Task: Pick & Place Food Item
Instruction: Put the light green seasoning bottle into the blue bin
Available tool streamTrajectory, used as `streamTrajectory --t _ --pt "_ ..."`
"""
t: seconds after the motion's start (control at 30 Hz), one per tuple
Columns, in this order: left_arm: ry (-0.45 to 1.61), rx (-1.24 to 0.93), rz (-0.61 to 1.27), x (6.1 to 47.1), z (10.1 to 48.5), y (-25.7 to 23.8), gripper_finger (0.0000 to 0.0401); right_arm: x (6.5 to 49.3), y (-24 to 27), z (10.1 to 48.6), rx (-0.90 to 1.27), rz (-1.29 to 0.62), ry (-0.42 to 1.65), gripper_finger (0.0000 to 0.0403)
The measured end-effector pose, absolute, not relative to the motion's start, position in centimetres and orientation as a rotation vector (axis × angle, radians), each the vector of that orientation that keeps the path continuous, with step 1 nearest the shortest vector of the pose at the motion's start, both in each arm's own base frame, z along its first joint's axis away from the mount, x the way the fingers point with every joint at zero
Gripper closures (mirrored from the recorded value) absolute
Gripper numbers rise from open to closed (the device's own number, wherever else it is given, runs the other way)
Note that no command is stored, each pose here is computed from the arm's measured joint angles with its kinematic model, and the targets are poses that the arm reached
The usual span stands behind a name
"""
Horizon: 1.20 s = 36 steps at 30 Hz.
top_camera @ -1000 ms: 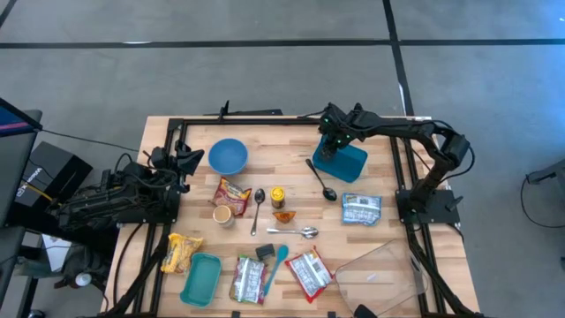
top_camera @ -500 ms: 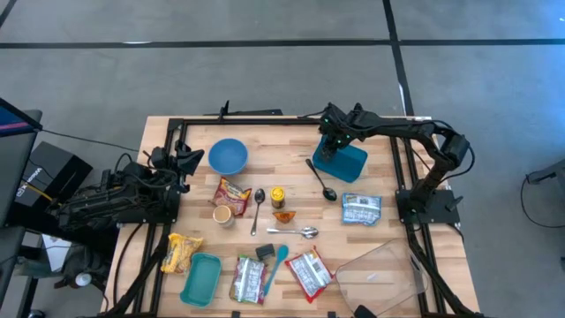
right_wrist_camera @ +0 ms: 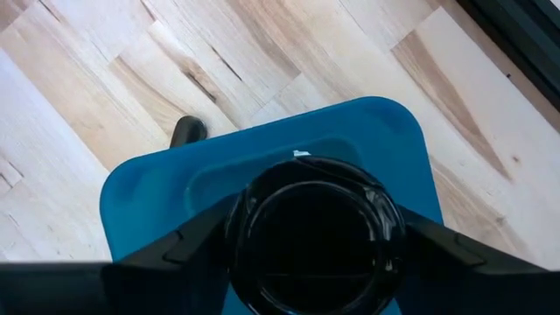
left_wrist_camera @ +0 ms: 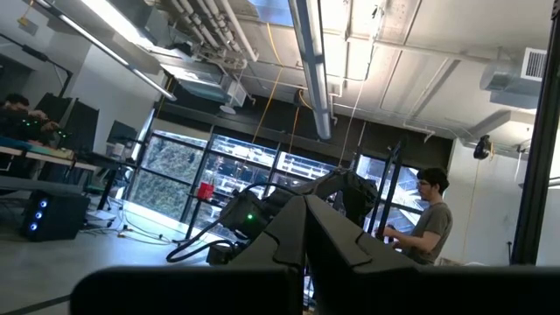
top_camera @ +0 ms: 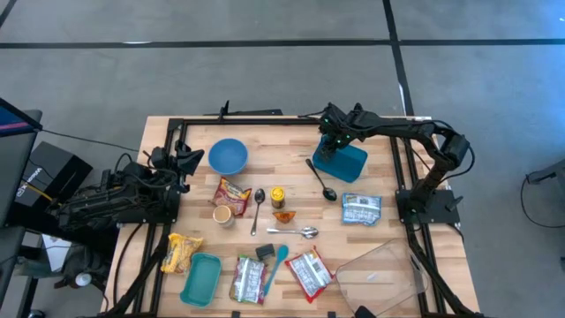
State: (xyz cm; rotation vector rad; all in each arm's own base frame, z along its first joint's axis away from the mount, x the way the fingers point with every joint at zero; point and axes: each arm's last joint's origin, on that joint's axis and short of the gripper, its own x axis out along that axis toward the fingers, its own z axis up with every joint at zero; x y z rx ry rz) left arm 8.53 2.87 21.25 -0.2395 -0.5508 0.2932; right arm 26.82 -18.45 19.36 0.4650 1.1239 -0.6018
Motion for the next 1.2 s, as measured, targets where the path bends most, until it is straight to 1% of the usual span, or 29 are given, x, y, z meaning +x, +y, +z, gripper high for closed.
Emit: streamTrajectory --t 0.9,1.2 --pt "-0.55 -0.24 0.293 8.5 21.2 2.9 0.0399 26.7 -18.5 19.4 0.455 -0.595 1.132 0.0157" --pt "-0.55 -0.24 0.293 8.5 21.2 2.9 0.0399 27.1 -18.7 21.3 0.453 -0.591 1.139 0.0157"
